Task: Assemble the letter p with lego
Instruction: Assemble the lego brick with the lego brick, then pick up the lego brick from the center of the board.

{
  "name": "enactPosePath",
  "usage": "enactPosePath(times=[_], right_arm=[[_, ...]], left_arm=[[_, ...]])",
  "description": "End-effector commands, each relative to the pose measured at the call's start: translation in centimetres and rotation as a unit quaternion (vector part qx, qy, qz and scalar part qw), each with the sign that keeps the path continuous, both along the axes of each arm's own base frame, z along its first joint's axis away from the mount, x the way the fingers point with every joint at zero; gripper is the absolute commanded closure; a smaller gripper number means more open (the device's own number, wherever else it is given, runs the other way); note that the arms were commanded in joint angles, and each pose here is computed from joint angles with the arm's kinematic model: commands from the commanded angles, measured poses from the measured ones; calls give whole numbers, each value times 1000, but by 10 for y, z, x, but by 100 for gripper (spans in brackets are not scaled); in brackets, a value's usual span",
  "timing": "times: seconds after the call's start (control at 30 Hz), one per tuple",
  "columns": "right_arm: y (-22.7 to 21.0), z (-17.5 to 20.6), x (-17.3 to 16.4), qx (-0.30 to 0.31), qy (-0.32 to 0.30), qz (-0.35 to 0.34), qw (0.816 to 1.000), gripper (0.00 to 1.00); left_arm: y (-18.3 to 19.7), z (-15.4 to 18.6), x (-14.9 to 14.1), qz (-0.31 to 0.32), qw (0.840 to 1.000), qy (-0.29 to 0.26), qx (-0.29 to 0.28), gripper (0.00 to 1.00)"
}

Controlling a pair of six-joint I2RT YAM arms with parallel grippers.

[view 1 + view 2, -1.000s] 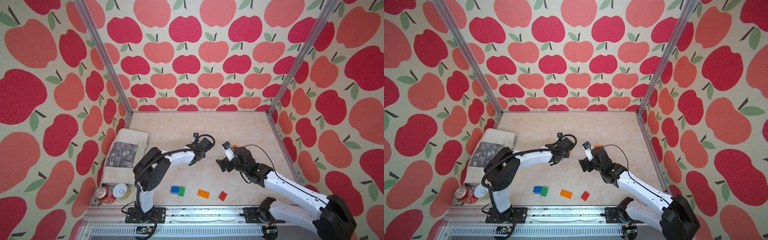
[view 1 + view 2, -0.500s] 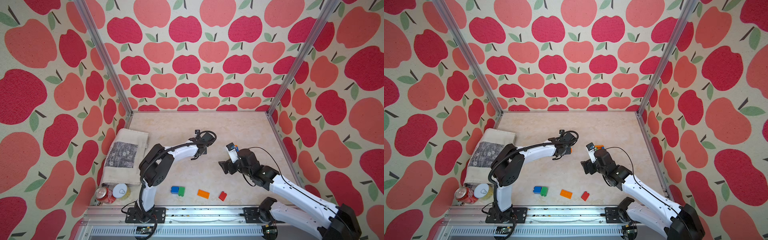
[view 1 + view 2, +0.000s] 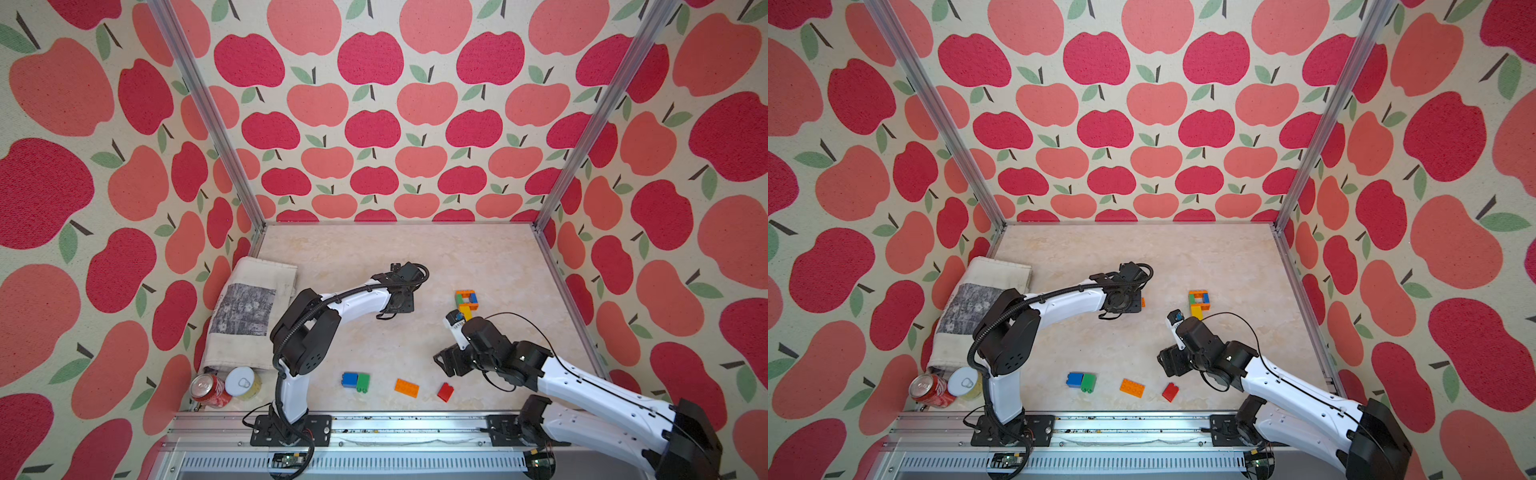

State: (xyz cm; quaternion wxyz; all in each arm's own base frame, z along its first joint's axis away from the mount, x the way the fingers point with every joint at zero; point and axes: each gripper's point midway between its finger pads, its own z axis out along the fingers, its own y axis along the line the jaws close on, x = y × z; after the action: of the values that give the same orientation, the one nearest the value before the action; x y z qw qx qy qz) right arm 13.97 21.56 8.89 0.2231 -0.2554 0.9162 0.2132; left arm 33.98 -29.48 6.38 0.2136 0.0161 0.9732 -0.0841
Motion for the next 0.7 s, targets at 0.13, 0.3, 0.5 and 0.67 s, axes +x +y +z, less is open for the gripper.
enactPosePath(times=[0.13, 0.3, 0.5, 0.67], right_arm=[[-29, -25, -50, -62, 99, -80, 990, 19], [-18, -29, -75, -48, 118, -97, 987, 21], [-10, -44, -100, -60, 170, -99, 979, 26], [3, -57, -105, -54, 187, -90, 977, 33]], left_arm=[[24, 42, -16, 4, 998, -48, -28, 42], [52, 47, -28, 21, 996, -78, -23, 36], [75, 47, -36, 36, 994, -98, -33, 34], [86, 48, -39, 46, 992, -106, -39, 34]])
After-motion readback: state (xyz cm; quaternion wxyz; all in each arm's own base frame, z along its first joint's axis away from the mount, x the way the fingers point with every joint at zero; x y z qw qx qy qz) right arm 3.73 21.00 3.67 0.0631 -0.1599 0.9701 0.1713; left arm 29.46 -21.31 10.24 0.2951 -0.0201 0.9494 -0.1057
